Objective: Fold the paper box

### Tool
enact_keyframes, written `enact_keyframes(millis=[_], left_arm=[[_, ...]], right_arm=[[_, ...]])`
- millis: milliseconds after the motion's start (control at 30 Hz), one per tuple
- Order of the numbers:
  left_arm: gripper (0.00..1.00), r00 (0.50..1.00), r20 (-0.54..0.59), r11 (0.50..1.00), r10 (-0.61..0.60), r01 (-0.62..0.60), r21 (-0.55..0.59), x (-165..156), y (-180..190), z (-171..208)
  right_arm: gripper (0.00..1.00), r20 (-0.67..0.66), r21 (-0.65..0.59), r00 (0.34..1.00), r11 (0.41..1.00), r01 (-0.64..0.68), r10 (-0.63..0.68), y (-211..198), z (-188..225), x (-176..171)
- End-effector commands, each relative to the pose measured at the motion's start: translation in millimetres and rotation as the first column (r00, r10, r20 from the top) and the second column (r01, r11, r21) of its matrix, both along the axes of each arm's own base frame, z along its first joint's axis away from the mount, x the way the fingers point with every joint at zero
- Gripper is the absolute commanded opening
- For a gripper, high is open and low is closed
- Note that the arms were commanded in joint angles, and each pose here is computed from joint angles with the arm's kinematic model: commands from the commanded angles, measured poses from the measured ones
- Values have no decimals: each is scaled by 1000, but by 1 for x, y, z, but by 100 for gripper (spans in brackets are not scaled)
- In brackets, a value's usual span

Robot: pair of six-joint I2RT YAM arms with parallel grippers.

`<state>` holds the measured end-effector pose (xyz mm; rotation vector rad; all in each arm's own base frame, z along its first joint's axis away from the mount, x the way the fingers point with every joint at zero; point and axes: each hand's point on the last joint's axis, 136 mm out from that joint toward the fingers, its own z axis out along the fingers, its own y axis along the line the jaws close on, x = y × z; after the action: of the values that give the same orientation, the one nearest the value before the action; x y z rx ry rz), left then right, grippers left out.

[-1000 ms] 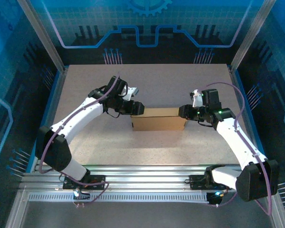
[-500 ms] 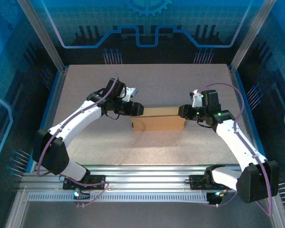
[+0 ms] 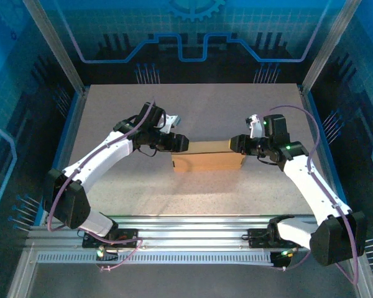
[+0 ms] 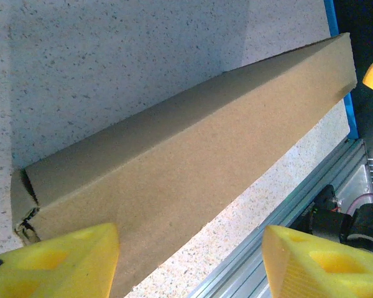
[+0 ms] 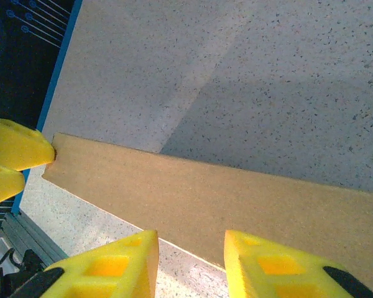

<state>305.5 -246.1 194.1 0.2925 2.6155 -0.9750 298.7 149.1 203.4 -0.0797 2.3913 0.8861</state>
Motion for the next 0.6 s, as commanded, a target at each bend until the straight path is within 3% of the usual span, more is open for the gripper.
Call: enact_keyframes(millis=[0, 567], left_arm=[[64, 1000, -15, 1000, -15, 14, -27, -9, -4, 12], [63, 998, -57, 1000, 14, -13, 17, -14, 3, -23]], right_arm=[[35, -36, -12, 999, 1000, -1, 1, 2, -5, -1], [35, -139, -188, 990, 982, 4, -31, -11, -53, -7]])
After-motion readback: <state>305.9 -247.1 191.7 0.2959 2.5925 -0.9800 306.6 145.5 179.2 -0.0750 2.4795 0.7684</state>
